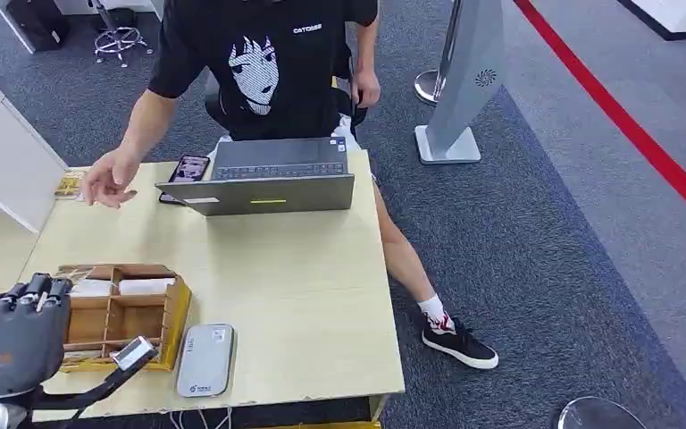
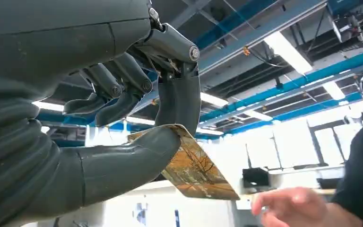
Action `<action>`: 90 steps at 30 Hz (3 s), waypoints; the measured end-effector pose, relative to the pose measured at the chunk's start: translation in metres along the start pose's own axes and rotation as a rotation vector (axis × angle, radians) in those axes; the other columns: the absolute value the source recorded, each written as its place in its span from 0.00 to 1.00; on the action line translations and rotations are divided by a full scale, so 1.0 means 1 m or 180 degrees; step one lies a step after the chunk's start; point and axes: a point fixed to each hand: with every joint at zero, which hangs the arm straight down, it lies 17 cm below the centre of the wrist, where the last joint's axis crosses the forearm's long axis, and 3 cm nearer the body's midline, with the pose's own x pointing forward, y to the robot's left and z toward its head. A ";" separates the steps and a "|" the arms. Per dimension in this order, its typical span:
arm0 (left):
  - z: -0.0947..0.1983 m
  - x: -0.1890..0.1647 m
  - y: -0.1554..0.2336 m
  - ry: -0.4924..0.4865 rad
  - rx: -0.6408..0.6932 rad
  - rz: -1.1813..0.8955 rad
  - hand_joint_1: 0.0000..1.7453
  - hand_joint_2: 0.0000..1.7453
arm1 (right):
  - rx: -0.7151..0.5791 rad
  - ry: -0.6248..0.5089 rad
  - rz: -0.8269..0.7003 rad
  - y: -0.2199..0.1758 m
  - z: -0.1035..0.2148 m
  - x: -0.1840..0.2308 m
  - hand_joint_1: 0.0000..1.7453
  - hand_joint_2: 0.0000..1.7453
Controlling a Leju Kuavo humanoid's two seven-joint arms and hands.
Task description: Pass the card to the sensor for recognition and then transmit it.
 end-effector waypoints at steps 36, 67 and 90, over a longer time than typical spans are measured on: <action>0.013 0.006 0.158 0.0254 0.1681 -0.0097 0.00 1.00 | -0.0104 0.0096 -0.0002 -0.008 -0.001 -0.005 0.00 1.00; 0.252 -0.101 -0.109 0.2504 0.0899 0.5041 0.00 1.00 | -0.0173 0.0199 -0.0643 0.007 0.002 -0.005 0.00 1.00; 0.414 -0.093 -0.237 0.5110 0.1204 0.5190 0.04 1.00 | -0.0101 0.0253 -0.0535 0.012 0.003 -0.008 0.00 1.00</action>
